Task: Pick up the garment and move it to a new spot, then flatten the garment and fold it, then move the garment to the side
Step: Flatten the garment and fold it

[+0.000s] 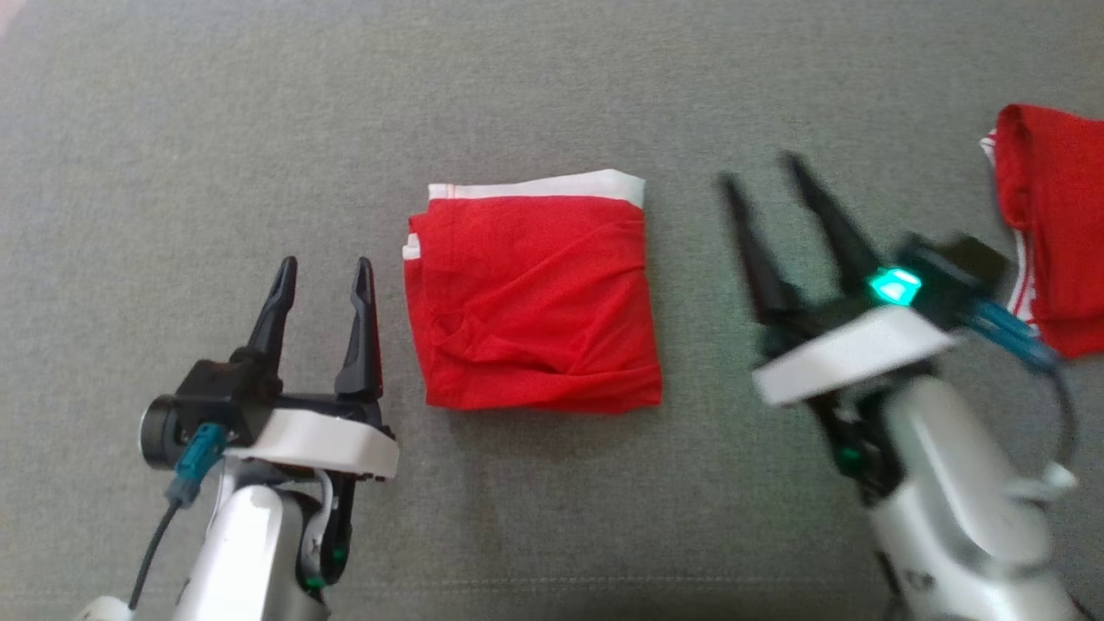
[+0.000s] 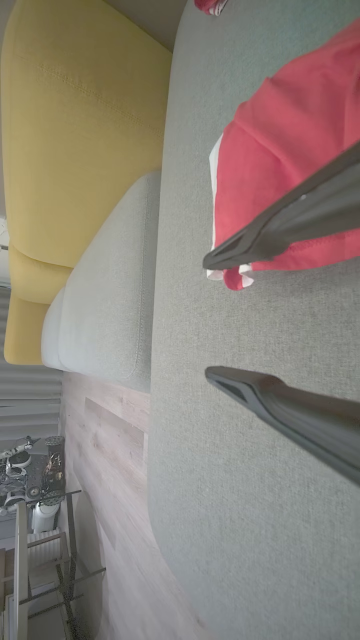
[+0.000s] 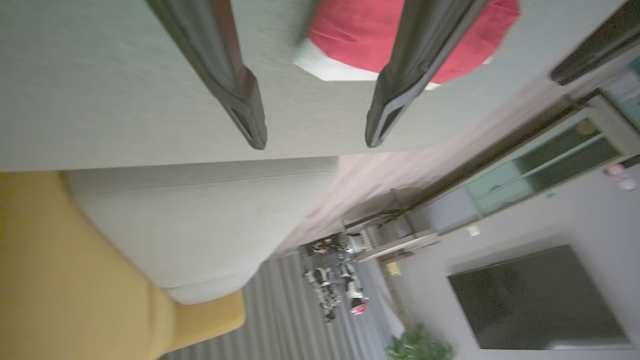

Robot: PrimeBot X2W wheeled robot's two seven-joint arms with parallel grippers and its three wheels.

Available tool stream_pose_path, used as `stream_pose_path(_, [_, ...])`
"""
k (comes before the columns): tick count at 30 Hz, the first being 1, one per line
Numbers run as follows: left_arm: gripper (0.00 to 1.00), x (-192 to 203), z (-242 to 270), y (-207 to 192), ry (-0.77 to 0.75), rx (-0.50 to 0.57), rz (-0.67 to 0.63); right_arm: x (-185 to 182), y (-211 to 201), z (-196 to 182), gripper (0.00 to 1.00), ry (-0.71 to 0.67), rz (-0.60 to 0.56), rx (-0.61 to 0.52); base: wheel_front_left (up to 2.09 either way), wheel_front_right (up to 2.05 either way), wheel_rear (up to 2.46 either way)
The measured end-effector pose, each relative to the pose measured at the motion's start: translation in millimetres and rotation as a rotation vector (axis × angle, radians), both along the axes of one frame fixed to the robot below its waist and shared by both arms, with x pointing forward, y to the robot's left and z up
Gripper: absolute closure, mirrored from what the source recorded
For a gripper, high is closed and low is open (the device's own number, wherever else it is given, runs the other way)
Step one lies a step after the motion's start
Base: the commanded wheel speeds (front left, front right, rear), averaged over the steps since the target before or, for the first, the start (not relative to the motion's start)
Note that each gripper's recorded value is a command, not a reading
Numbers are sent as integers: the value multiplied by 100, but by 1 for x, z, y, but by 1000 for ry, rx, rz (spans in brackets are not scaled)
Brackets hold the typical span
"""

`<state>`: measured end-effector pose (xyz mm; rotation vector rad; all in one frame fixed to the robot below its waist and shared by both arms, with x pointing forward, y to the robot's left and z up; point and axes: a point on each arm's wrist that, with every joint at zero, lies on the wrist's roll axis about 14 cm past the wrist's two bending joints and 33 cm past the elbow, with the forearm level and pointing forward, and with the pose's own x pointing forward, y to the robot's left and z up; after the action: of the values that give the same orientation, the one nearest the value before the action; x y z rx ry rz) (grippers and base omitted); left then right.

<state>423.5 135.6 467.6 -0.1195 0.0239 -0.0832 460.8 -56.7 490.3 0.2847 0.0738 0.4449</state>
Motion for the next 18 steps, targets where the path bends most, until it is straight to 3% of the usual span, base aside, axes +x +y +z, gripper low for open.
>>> stream_pose_path(3, [0, 2, 4, 0, -13, 7, -3, -7, -42, -10, 0, 29, -119, -36, 0, 0, 0])
stream_pose_path(8, [0, 2, 8, 1, -27, 19, -11, -21, -75, -14, 0, 46, -211, -77, 0, 0, 0])
stream_pose_path(18, [0, -20, 13, 5, -23, 50, -23, -50, -89, 5, 0, 23, -259, -119, 0, 0, 0])
